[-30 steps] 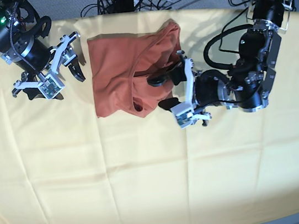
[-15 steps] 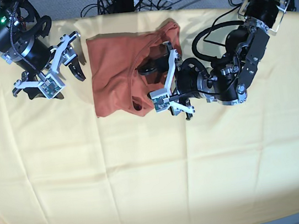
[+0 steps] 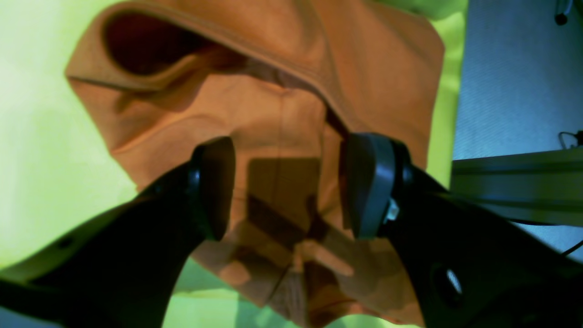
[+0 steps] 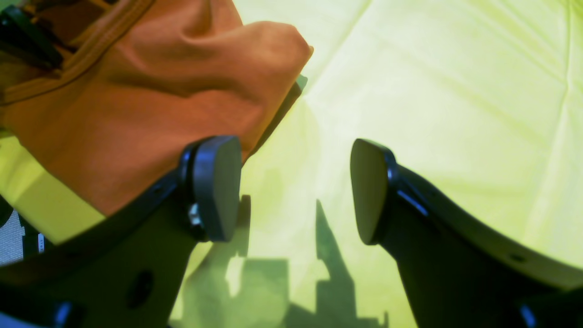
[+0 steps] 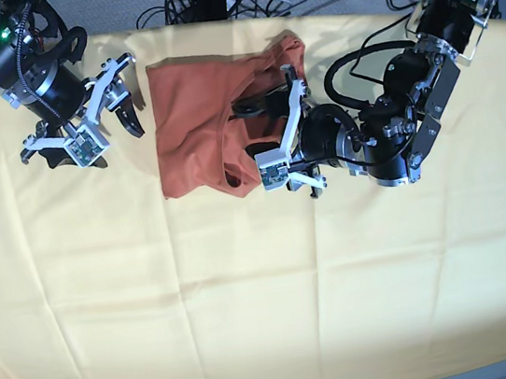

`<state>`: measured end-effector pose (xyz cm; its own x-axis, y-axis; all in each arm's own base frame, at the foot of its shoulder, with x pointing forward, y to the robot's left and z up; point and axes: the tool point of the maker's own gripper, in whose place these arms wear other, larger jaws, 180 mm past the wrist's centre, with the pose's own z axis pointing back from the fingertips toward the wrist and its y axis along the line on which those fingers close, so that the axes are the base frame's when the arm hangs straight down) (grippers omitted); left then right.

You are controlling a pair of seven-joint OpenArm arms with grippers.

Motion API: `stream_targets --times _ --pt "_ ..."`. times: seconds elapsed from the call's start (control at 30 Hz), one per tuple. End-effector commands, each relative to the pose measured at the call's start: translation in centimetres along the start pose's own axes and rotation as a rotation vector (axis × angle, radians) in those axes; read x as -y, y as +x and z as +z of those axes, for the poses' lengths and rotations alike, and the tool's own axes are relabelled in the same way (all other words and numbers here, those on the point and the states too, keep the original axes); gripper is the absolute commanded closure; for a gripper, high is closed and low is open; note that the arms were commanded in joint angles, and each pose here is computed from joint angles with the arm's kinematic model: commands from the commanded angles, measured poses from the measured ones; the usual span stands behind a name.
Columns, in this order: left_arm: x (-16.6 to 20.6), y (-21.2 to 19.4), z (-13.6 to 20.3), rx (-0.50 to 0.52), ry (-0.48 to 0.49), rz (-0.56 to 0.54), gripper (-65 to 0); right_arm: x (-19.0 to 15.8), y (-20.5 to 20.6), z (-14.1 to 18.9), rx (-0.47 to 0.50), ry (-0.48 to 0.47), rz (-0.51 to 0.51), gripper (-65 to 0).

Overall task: Fold the T-shirt properly
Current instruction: 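Tuck and flatten the bunched fabric with the left gripper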

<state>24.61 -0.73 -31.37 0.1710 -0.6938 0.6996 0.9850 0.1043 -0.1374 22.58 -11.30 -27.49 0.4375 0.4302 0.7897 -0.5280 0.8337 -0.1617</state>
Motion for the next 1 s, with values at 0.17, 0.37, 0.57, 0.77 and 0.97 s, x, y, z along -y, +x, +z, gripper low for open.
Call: stream_targets --times 0.17,0.37,0.57,0.77,0.97 --pt "-1.2 0.9 0.7 0.025 0.06 -0.045 0.0 0.1 1.0 0.3 0.043 -0.003 0.01 -39.8" --pt "-1.3 1.2 0.7 0.039 0.062 -0.047 0.0 0.1 1.0 0.3 0.043 -0.003 0.01 -39.8" --pt "-2.4 1.5 1.7 0.059 0.105 -0.035 0.0 0.1 1.0 0.3 0.043 -0.003 0.01 -39.8" --pt "-5.7 2.8 6.1 0.168 0.232 0.021 0.0 0.1 1.0 0.3 0.044 -0.003 0.01 -39.8" --pt "-7.0 2.0 8.6 0.239 0.305 0.101 0.0 0.1 1.0 0.3 0.044 -0.003 0.01 -39.8"
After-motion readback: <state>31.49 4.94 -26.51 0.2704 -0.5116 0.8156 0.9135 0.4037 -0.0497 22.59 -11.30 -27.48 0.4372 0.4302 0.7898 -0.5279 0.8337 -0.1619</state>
